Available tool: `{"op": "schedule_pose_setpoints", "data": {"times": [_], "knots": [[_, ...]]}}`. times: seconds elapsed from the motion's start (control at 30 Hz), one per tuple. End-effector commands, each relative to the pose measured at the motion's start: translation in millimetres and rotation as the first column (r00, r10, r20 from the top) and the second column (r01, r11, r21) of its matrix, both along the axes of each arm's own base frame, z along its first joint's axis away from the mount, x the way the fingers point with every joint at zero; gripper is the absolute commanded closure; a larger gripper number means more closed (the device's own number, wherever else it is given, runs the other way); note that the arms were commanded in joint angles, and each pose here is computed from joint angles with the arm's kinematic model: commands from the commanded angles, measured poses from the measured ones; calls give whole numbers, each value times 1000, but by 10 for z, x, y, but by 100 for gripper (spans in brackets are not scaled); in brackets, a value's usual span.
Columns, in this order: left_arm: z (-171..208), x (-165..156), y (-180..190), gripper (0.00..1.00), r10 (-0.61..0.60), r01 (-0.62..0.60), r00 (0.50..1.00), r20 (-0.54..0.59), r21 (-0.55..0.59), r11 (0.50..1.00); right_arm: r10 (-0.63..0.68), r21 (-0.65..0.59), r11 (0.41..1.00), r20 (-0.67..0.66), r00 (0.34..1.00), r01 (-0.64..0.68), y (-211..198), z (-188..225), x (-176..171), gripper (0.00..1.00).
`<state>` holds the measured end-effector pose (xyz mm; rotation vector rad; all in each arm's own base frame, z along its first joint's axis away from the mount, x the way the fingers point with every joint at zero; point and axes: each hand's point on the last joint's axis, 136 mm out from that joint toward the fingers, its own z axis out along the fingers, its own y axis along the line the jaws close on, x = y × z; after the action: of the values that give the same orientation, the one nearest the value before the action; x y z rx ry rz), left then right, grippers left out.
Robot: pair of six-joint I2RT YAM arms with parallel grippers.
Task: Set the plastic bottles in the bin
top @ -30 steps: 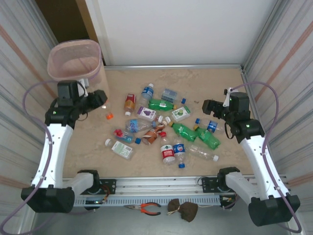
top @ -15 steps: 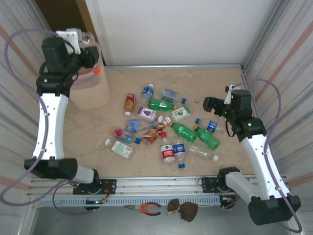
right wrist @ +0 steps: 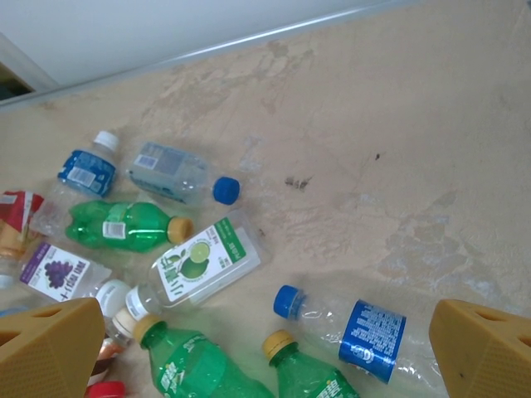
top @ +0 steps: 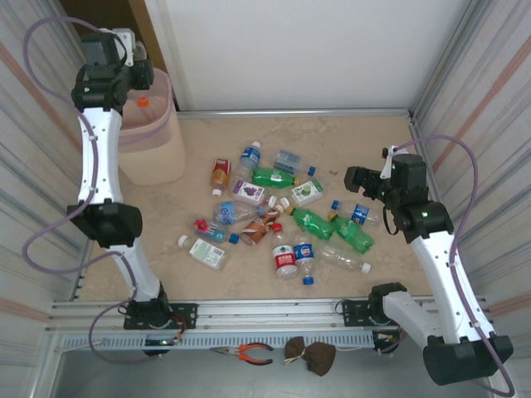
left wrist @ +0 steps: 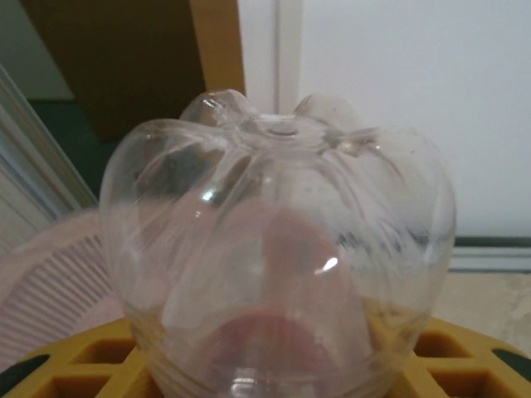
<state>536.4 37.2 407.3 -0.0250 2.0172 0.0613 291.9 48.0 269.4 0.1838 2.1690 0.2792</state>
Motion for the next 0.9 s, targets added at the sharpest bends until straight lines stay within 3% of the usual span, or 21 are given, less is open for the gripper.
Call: {"op": "schedule_pose_setpoints", "data": {"times": [0.0, 0.33, 0.47, 0.87], "knots": [[-202, -10, 47, 50, -13, 10, 997, -76, -32, 999, -19, 13, 1000, 21, 1000, 19, -6, 91, -57, 1], [-1003, -14, 13, 52, -29, -6, 946, -324, -106, 994, -10, 10, 1000, 4, 1000, 10, 62, 20, -94, 1], [-1403, -56, 22, 52, -36, -25, 895, -445, -130, 991, -3, 13, 1000, -3, 1000, 3, 86, -14, -108, 1], [-1973, -237, 133, 52, -57, -65, 773, -632, -168, 984, 9, 18, 1000, -23, 1000, -9, 129, -89, -115, 1]]}}
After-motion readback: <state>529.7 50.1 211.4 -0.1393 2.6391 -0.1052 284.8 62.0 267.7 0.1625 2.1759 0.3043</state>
